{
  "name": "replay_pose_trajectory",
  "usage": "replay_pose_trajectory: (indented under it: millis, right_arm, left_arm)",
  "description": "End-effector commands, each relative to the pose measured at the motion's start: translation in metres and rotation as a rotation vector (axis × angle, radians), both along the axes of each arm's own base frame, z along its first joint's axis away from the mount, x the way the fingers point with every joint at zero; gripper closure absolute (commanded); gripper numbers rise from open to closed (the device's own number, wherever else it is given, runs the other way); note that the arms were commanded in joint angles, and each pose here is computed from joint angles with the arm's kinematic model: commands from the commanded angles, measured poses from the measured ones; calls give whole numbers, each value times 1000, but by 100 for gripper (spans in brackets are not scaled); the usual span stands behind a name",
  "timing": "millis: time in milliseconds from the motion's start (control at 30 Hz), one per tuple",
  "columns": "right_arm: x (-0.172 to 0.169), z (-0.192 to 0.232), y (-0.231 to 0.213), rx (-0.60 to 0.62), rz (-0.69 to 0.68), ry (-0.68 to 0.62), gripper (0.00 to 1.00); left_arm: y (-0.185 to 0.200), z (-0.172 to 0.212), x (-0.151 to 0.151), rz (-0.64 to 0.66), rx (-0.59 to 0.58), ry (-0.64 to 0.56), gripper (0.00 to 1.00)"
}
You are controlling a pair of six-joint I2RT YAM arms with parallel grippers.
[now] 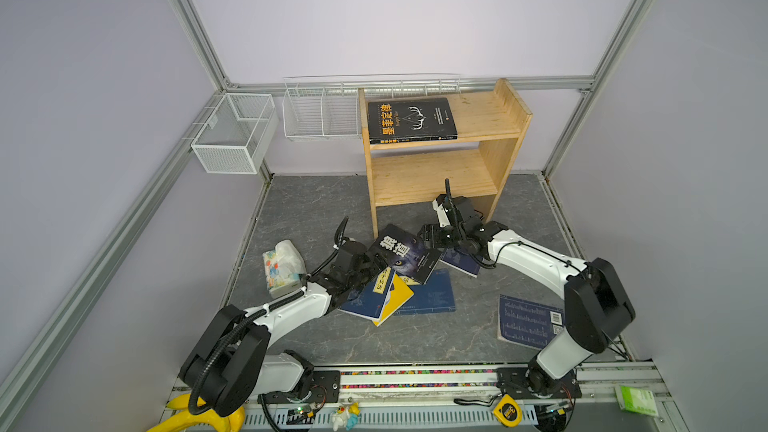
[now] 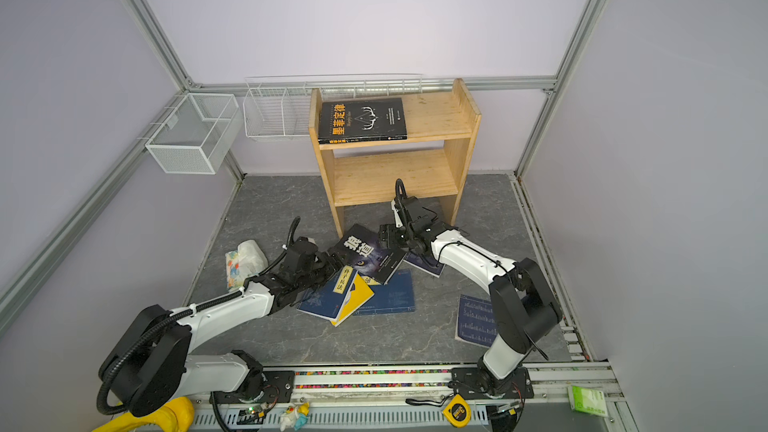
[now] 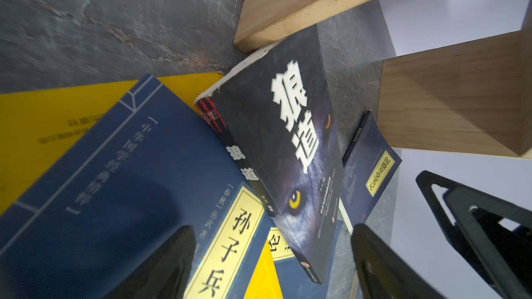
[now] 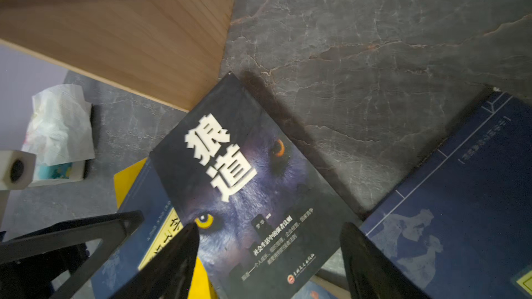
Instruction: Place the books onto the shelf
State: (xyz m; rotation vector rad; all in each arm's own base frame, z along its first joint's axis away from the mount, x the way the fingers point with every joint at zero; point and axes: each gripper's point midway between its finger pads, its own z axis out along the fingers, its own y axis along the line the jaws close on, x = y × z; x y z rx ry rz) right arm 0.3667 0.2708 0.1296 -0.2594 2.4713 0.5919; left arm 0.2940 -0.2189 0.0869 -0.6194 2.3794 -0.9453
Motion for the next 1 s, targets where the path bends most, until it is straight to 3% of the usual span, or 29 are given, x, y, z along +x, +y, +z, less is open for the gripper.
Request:
replay_pose_trajectory:
  millis: [0, 300, 467, 567, 700, 967]
  right_arm:
    - [1, -17, 14, 11, 80, 22, 20]
    - [24, -45, 21, 0, 73, -2, 21]
    - [30, -63, 25, 19, 84, 54, 22]
    - [22, -77, 35, 53, 127, 119, 22]
    - [-5, -83, 65, 199, 256, 245, 29]
    - [-27, -95, 77, 233, 291, 302, 32]
  left_arm:
    - [-9, -2, 7, 20, -55, 26, 14]
    - [-21, -27, 14, 22, -77, 93, 18]
    - [-22, -40, 18, 31, -53, 122, 19]
    - [-26, -47, 20, 35, -65, 131, 19]
    - [-35, -49, 25, 26, -120, 125, 22]
    - [-47, -31, 34, 7, -222, 36, 26]
